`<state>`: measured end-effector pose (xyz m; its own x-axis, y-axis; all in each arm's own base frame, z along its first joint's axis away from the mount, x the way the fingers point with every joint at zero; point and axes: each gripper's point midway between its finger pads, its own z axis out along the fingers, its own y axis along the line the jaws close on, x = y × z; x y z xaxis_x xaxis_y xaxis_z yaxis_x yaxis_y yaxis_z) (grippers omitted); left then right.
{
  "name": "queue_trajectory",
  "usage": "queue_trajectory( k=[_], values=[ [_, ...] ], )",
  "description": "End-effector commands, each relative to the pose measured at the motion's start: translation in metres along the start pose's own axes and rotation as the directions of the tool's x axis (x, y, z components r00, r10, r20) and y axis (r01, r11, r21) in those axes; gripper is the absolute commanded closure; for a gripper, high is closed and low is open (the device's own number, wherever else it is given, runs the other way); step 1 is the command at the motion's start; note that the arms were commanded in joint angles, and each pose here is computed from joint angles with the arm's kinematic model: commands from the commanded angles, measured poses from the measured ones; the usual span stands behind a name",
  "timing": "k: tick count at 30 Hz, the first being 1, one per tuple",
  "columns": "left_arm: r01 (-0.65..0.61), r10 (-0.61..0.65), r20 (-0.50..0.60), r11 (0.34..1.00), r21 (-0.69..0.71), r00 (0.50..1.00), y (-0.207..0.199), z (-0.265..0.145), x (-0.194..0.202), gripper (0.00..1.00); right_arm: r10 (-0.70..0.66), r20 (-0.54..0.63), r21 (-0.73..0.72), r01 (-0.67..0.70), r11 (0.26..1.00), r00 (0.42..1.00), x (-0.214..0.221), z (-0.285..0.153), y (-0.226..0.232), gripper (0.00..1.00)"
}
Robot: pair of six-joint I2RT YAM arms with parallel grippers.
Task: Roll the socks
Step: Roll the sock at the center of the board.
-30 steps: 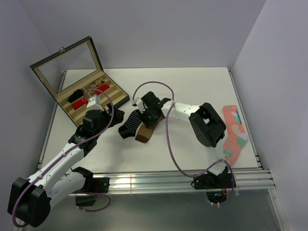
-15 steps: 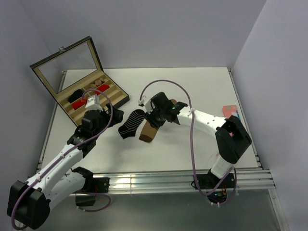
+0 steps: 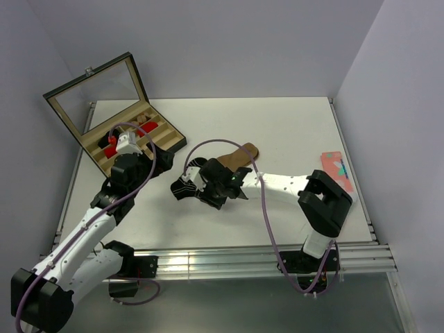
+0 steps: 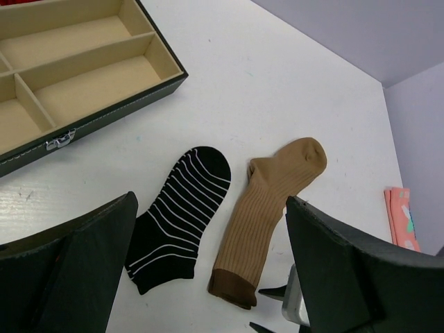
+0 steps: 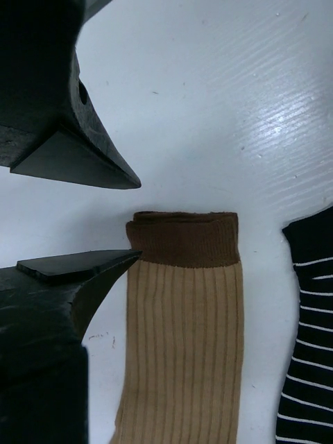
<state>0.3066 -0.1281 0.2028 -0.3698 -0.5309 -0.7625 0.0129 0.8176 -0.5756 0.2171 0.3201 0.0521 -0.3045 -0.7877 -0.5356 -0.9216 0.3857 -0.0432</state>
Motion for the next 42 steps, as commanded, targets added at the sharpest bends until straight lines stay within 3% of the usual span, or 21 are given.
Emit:
queue_trajectory(
  k=[1,31,38,42],
  values=[
    [0.008,-0.01,0.052,1.0,0.022,0.999,-0.012,-0.006,-0.023,0.05,-0.015,0.04,0.042,0.013,0.999,0.999,-0.015,0.007,-0.004,0.53],
    [0.007,-0.007,0.019,1.0,0.014,1.0,0.005,0.008,-0.006,0.06,-0.033,-0.005,0.072,0.033,0.997,0.999,0.001,0.035,-0.006,0.53],
    [0.019,-0.019,0.015,1.0,0.007,1.0,0.009,0.013,0.0,0.06,0.02,-0.008,0.01,-0.02,1.0,1.0,0.006,0.03,-0.013,0.76],
    [0.02,-0.02,0.01,1.0,0.009,1.0,0.01,0.016,0.002,0.07,0.057,0.002,-0.042,-0.057,0.997,0.998,0.006,0.021,-0.018,0.8]
  ],
)
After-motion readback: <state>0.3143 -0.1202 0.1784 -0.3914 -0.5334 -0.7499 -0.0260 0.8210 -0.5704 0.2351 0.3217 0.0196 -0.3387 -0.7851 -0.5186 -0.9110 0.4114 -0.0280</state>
